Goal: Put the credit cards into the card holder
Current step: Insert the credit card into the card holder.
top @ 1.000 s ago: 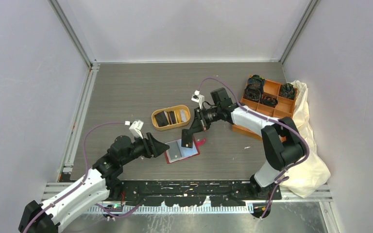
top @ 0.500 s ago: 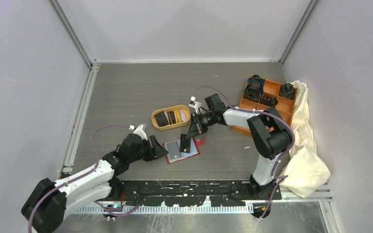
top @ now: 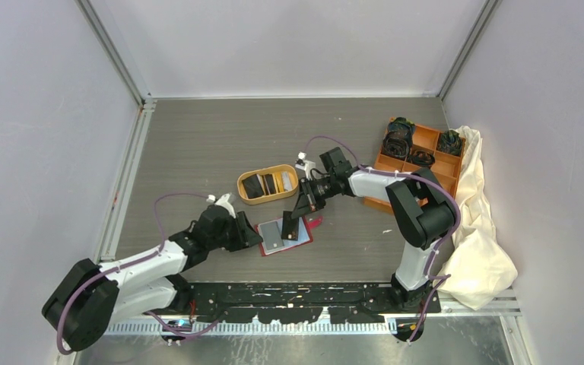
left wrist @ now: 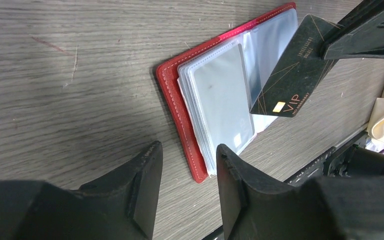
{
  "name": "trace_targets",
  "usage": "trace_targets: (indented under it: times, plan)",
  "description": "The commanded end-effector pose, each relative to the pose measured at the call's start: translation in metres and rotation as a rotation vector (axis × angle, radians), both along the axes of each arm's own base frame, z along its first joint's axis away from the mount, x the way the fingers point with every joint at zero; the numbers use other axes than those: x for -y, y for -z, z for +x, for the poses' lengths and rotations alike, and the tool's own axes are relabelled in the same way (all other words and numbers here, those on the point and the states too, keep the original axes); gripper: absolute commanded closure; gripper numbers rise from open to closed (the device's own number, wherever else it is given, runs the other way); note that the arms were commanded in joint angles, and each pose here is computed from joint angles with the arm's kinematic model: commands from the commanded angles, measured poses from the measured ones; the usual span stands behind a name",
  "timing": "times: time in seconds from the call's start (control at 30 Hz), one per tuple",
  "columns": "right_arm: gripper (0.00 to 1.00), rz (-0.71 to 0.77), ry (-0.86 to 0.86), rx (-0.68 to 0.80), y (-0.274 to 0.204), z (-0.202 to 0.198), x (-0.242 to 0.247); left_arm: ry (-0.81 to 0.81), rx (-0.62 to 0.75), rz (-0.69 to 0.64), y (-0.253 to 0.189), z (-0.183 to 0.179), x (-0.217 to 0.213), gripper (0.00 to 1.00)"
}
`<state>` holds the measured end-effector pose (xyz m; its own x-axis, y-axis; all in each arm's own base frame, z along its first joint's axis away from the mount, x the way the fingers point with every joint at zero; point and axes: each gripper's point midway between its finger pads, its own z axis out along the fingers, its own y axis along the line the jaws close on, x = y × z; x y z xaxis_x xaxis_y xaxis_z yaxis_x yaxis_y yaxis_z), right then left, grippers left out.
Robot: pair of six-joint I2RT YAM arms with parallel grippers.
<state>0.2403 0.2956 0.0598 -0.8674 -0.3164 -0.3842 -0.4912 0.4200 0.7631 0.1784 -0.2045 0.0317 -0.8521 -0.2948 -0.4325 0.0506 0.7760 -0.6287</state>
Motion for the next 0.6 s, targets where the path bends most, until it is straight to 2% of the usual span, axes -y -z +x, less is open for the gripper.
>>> trace_targets:
  times: [0.0, 0.23, 0.57]
  plan:
    - [0.99, -0.019, -0.004, 0.05, -0.002, 0.012, -0.003, 0.023, 0.048, -0.007, -0.014, 0.016, 0.011, 0.58]
    - [0.99, -0.072, -0.036, 0.067, 0.005, 0.007, -0.002, 0.041, 0.0, 0.042, -0.003, 0.017, 0.013, 0.64]
    - [0.99, -0.105, -0.05, 0.055, 0.013, 0.003, -0.005, 0.057, -0.035, 0.069, 0.006, 0.018, 0.016, 0.84]
